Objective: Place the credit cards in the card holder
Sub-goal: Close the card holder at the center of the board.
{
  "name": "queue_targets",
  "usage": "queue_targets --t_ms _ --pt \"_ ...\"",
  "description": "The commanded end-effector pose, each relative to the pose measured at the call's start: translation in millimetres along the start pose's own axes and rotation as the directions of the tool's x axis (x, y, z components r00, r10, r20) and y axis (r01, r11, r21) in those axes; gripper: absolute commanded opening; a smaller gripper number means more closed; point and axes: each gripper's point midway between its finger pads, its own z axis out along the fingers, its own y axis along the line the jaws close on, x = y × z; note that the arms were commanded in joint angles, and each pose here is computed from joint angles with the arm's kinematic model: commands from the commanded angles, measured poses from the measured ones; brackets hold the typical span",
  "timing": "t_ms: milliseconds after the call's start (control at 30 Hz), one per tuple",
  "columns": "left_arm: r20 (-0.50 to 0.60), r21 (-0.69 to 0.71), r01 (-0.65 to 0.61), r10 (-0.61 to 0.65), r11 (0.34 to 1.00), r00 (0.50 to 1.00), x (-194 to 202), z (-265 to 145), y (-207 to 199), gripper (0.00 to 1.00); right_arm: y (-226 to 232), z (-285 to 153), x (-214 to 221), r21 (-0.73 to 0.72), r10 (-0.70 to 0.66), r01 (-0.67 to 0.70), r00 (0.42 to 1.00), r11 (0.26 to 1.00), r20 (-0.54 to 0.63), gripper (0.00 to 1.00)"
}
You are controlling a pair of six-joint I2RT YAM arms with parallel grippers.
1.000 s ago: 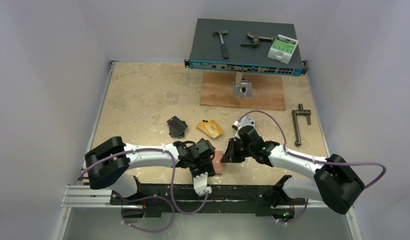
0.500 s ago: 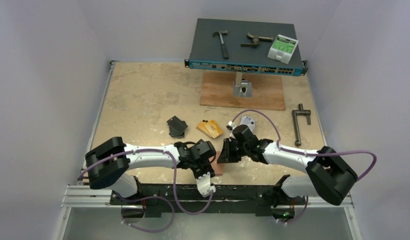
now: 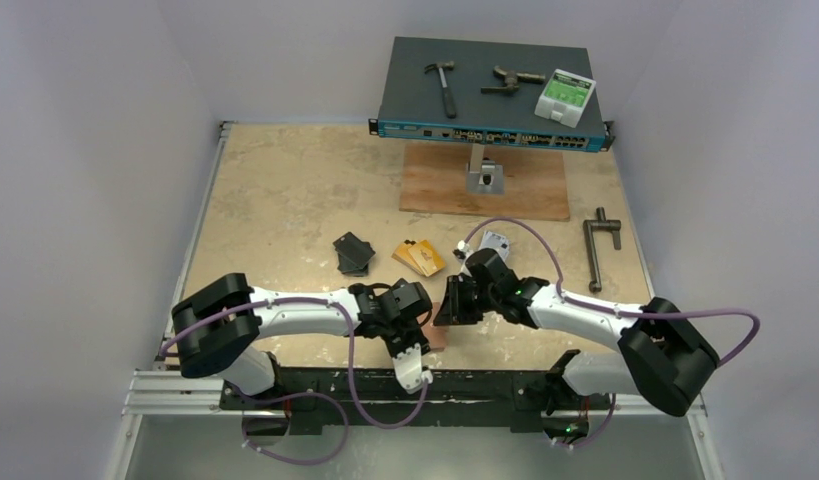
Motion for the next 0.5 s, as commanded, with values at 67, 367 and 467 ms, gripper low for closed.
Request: queue_targets --t_ms 67,367,467 --pt "0.032 0.038 0.035 -0.036 0.999 0.999 -6.3 5.0 -6.2 0.25 13.6 -4.4 -12.6 -0.028 -0.020 0.021 0.999 0.999 0.037 0.10" --pt "0.037 0.047 0.061 -0.063 0.997 0.997 -7.6 4.6 -4.5 0.24 7.3 -11.9 -23.4 0.054 -0.042 0.039 0.997 0.998 0.068 0.23" --pt "0.033 0.049 0.064 -0.066 0.997 0.997 -6.6 5.0 -5.3 0.23 4.4 -22.1 -29.1 0.099 -0.054 0.045 0.994 0.994 0.093 0.31"
